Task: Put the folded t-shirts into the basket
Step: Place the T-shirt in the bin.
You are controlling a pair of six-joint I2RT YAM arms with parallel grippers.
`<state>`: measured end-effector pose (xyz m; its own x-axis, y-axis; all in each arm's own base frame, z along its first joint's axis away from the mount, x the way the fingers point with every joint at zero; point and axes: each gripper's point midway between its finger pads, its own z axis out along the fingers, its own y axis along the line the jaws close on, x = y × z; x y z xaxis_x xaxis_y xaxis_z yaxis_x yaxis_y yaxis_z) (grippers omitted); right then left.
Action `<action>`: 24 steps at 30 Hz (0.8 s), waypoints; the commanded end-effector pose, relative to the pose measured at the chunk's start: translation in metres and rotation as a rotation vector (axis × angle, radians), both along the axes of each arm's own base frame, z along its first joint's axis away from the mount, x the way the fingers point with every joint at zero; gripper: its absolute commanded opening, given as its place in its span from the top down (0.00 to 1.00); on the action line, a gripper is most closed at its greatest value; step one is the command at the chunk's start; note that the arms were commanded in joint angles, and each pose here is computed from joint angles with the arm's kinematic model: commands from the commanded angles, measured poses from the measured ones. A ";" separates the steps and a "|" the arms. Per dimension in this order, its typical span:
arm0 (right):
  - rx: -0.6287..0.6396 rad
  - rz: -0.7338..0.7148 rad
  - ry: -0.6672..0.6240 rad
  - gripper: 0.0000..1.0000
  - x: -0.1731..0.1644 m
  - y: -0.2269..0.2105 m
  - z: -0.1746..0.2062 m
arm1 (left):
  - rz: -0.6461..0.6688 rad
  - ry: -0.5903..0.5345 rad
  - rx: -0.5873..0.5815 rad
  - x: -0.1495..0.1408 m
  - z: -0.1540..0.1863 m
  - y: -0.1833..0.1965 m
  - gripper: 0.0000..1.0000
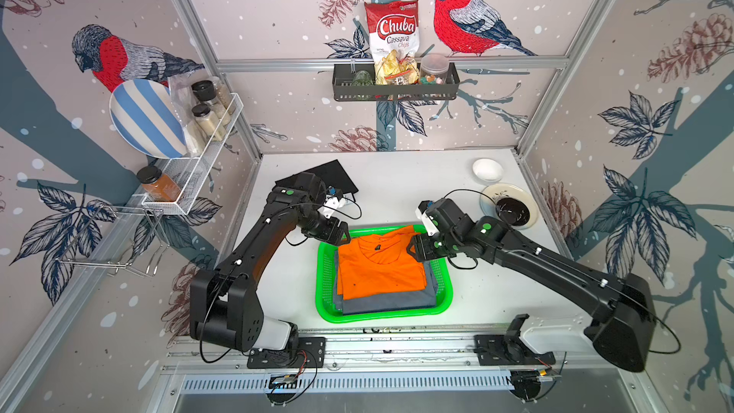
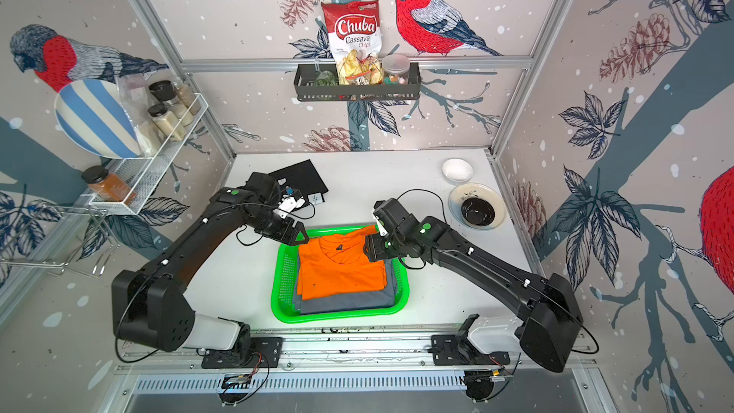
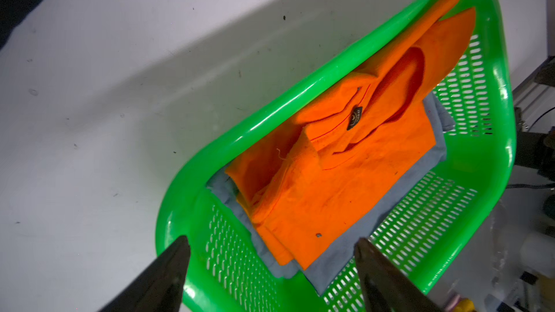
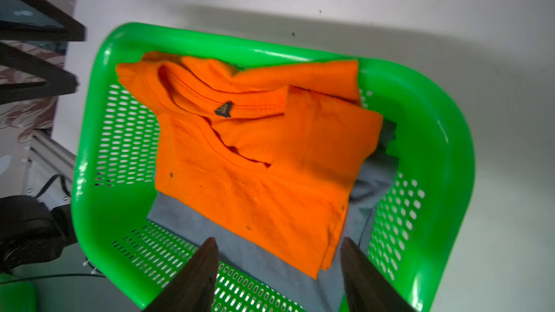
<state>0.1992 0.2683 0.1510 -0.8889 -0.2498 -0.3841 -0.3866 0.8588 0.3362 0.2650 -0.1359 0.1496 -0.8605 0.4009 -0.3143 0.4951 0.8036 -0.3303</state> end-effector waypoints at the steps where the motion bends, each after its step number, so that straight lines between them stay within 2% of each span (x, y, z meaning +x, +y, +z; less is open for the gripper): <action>1: -0.090 -0.130 0.127 0.38 -0.018 -0.013 -0.031 | -0.177 -0.155 0.120 0.002 -0.009 0.000 0.16; 3: -0.092 -0.148 0.179 0.40 -0.025 -0.011 -0.042 | -0.223 -0.237 0.189 0.006 -0.016 0.005 0.17; 6: -0.079 -0.179 0.287 0.41 -0.039 -0.007 -0.051 | -0.272 -0.322 0.212 0.011 -0.021 0.007 0.21; 11: -0.134 -0.290 0.437 0.46 -0.055 -0.010 -0.067 | -0.300 -0.393 0.298 0.025 -0.038 0.016 0.21; 16: -0.167 -0.294 0.518 0.48 -0.068 0.003 -0.087 | -0.278 -0.434 0.393 0.039 -0.052 0.029 0.19; 20: -0.203 -0.308 0.511 0.49 -0.069 0.002 -0.097 | -0.252 -0.433 0.395 0.042 -0.051 0.029 0.17; 24: -0.138 -0.297 0.464 0.50 -0.059 0.017 -0.083 | -0.229 -0.395 0.342 0.035 -0.043 0.024 0.15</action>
